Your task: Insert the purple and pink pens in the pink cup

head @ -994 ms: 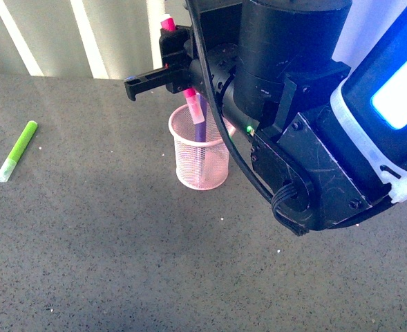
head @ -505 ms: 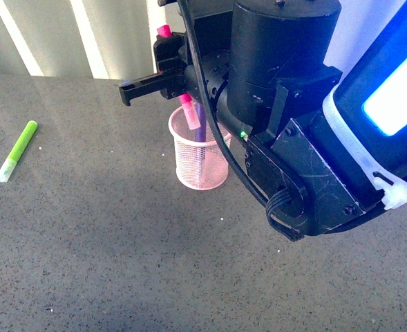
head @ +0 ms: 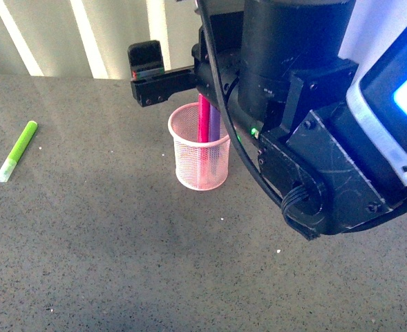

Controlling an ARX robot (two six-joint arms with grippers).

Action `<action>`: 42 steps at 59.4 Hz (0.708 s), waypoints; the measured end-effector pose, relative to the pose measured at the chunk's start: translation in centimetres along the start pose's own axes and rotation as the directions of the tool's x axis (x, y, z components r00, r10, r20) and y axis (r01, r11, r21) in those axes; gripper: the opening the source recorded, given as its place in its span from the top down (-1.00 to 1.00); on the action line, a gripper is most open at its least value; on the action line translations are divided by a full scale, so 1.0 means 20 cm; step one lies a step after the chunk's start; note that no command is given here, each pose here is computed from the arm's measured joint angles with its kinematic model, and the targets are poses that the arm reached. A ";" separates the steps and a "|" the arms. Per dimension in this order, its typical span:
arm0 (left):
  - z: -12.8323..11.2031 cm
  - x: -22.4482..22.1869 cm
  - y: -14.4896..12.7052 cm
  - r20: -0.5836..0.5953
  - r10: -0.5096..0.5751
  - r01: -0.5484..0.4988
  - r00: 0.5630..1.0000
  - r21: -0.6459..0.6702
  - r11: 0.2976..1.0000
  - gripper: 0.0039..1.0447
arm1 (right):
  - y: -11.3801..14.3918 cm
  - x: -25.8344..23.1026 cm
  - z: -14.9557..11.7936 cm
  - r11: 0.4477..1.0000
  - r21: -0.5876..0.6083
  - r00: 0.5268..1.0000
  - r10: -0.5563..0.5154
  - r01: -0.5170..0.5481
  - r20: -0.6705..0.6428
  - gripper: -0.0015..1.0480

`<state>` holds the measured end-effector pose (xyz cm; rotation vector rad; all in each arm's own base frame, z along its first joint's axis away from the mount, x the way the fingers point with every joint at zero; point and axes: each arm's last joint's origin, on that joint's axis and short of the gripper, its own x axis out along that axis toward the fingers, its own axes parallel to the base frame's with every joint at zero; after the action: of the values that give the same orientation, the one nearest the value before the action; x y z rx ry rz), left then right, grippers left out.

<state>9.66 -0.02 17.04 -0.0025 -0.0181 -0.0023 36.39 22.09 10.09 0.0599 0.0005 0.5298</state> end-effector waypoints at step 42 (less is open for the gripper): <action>0.00 0.00 0.00 0.000 0.000 0.000 1.000 0.000 1.000 -0.88 | -0.38 -0.31 0.23 0.892 -0.051 0.765 -0.414 0.450 -0.493 -0.80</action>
<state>9.66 -0.02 17.04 -0.0025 -0.0177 -0.0023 34.96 12.13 14.18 -0.0101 0.5286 0.0633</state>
